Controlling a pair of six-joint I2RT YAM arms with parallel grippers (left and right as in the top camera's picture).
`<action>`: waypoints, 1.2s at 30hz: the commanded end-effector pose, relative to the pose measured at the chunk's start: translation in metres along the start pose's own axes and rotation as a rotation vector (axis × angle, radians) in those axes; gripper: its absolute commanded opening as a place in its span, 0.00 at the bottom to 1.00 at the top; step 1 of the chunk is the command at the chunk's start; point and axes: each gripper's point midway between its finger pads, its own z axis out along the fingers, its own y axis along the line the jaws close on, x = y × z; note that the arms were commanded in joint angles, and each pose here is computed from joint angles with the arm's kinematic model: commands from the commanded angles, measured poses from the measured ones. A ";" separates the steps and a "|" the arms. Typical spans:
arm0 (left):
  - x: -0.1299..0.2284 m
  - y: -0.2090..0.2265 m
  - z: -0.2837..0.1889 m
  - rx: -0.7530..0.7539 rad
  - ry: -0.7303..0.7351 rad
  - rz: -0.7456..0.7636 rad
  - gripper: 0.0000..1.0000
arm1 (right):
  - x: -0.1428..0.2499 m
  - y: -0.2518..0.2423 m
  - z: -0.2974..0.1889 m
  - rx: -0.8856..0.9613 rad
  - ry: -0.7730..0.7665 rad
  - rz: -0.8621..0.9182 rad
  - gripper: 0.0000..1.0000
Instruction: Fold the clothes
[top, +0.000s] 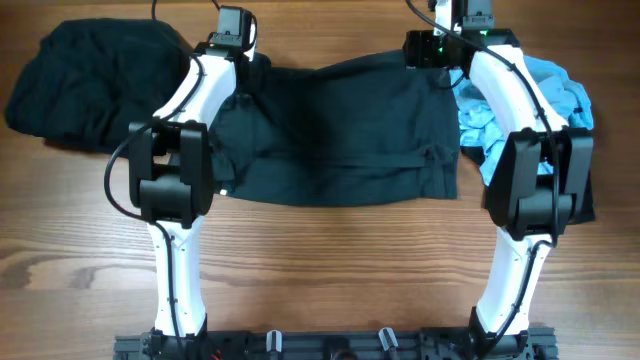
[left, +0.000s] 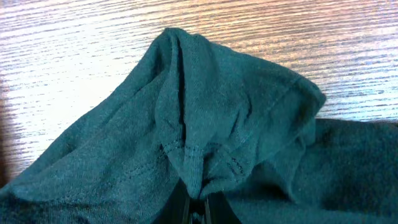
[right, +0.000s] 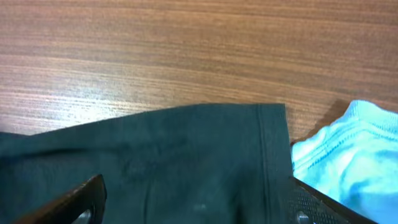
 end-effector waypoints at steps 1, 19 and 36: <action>-0.017 0.008 -0.016 -0.020 -0.047 -0.069 0.04 | 0.008 -0.003 0.024 0.018 0.019 0.013 0.87; -0.016 0.002 -0.020 -0.015 -0.043 -0.062 0.04 | 0.065 -0.024 0.103 0.084 0.107 0.079 0.94; -0.020 0.004 -0.027 -0.014 -0.052 -0.147 0.04 | 0.047 -0.022 0.077 0.100 0.106 0.176 0.04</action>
